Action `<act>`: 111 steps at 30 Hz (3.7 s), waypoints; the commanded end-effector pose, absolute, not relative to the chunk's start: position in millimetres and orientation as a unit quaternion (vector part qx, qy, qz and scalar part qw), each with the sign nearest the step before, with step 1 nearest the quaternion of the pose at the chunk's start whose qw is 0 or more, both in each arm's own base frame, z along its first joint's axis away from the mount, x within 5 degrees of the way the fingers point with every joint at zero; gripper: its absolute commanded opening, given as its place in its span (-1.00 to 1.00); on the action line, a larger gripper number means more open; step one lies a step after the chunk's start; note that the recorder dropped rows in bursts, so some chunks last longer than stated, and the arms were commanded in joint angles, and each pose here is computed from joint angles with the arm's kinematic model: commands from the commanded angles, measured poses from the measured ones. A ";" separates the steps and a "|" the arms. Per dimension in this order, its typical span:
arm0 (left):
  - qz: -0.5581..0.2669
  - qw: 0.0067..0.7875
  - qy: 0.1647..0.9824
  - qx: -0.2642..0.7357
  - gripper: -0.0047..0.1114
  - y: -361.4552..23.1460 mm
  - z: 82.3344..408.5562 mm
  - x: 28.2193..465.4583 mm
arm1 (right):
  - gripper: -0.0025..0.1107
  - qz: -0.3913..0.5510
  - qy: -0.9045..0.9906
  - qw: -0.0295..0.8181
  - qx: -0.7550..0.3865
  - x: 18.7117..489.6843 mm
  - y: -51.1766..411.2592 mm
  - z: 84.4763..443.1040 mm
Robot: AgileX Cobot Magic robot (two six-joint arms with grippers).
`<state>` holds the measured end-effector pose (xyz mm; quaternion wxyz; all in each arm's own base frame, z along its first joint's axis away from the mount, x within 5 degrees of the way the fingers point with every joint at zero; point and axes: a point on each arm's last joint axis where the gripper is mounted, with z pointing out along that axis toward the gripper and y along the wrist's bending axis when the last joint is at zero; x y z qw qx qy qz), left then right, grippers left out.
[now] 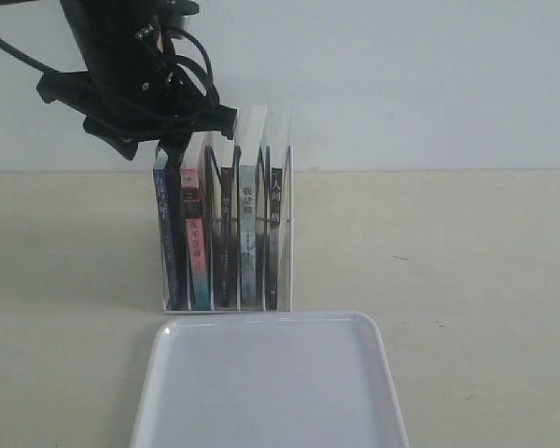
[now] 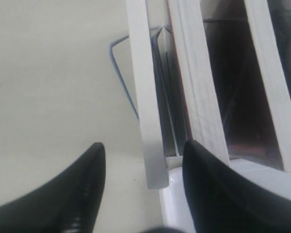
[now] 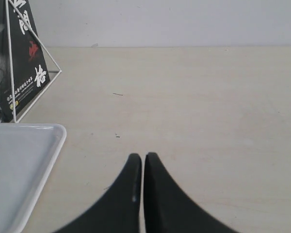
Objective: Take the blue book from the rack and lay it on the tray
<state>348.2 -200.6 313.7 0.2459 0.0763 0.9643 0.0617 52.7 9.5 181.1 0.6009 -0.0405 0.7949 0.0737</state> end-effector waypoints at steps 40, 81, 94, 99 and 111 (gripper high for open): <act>0.078 0.213 0.970 0.085 -0.37 -205.3 286.5 355.0 | -0.93 0.070 0.788 0.610 -0.041 52.9 9.1 182.9; 0.045 0.281 0.955 0.079 -0.78 -182.4 360.0 322.2 | -0.93 0.070 0.788 0.610 -0.041 52.9 9.1 182.9; 0.033 0.304 0.949 0.079 -0.85 -174.0 380.6 309.9 | -0.93 0.070 0.788 0.610 -0.041 52.9 9.1 182.9; 0.007 0.323 0.944 0.070 -0.85 -165.1 403.2 293.2 | -0.93 0.070 0.788 0.610 -0.041 52.9 9.1 182.9; -0.073 0.383 0.919 0.051 -0.85 -133.1 464.0 235.5 | -0.93 0.070 0.788 0.610 -0.041 52.9 9.1 182.9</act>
